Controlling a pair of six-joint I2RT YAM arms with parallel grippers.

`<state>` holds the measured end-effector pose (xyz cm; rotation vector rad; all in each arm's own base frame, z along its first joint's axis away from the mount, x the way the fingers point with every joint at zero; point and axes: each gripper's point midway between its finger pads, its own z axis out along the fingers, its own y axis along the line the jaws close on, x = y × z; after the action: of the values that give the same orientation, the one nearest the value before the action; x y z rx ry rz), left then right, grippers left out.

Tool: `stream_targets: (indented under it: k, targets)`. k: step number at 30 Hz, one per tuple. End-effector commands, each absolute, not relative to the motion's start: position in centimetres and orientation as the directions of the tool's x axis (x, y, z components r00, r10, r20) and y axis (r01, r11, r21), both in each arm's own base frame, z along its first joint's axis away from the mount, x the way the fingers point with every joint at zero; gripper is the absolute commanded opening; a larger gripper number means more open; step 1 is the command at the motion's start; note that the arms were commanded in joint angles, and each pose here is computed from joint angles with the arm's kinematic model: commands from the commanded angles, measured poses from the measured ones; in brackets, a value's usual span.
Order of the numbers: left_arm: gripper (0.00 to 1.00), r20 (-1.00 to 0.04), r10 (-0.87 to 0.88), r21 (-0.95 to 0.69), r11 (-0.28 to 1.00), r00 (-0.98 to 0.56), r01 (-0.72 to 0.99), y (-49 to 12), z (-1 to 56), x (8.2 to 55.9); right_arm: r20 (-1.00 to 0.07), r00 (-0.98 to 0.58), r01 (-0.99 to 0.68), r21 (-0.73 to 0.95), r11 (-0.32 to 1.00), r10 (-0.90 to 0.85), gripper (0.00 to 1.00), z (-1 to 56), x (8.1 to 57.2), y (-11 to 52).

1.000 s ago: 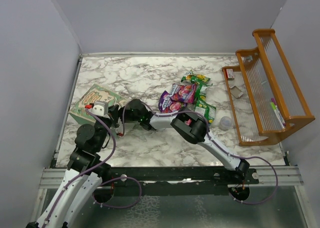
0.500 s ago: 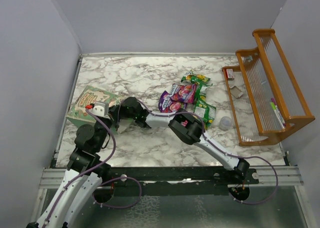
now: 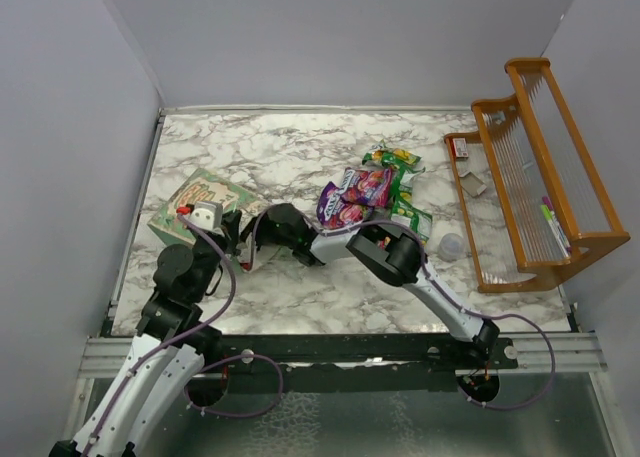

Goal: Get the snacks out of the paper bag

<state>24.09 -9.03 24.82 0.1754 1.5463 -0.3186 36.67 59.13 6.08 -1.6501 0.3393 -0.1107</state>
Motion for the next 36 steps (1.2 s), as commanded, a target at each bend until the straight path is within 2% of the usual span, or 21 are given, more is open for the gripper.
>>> stream_targets:
  k: [1,6,13,16,19,23,29,36]
  targets:
    - [0.0,-0.997,-0.067,-0.075,0.93,-0.035,0.36,-10.4,24.5,24.8,-0.135,0.911,-0.117,-0.991,0.068,-0.389,0.05,11.9,37.4,54.7]
    - [0.0,-0.995,-0.047,-0.077,0.928,-0.089,0.365,-10.9,23.3,25.5,-0.215,0.915,-0.2,-0.977,0.079,-0.342,0.05,11.6,34.6,52.1]
    - [0.0,-0.996,-0.06,-0.075,0.97,-0.07,0.23,-8.3,23.4,25.7,-0.342,0.906,-0.321,-0.939,0.121,-0.25,0.07,12.1,31.4,50.1]
    - [0.0,-0.996,-0.068,-0.079,0.964,-0.053,0.252,-8.6,23.8,25.5,-0.35,0.913,-0.339,-0.937,0.091,-0.209,0.16,10.9,30.3,50.2]
    - [0.0,-0.996,-0.072,-0.082,0.951,-0.044,0.298,-9.3,24.3,25.2,-0.374,0.909,-0.36,-0.927,0.105,-0.184,0.38,10.9,29.7,50.0]
    - [0.0,-0.996,-0.078,-0.084,0.944,-0.03,0.318,-9.6,24.7,25.0,-0.393,0.91,-0.385,-0.919,0.084,-0.132,0.48,11.5,28.2,49.6]
    - [0.0,-0.997,-0.08,-0.082,0.926,-0.02,0.368,-10.5,25.0,24.7,-0.416,0.907,-0.416,-0.909,0.013,-0.067,0.54,10.5,26.1,49.1]
    - [0.0,-0.996,-0.087,-0.084,0.907,-0.012,0.413,-11.3,25.3,24.5,-0.4,0.914,-0.403,-0.913,-0.061,-0.064,0.52,8.9,25.3,49.0]
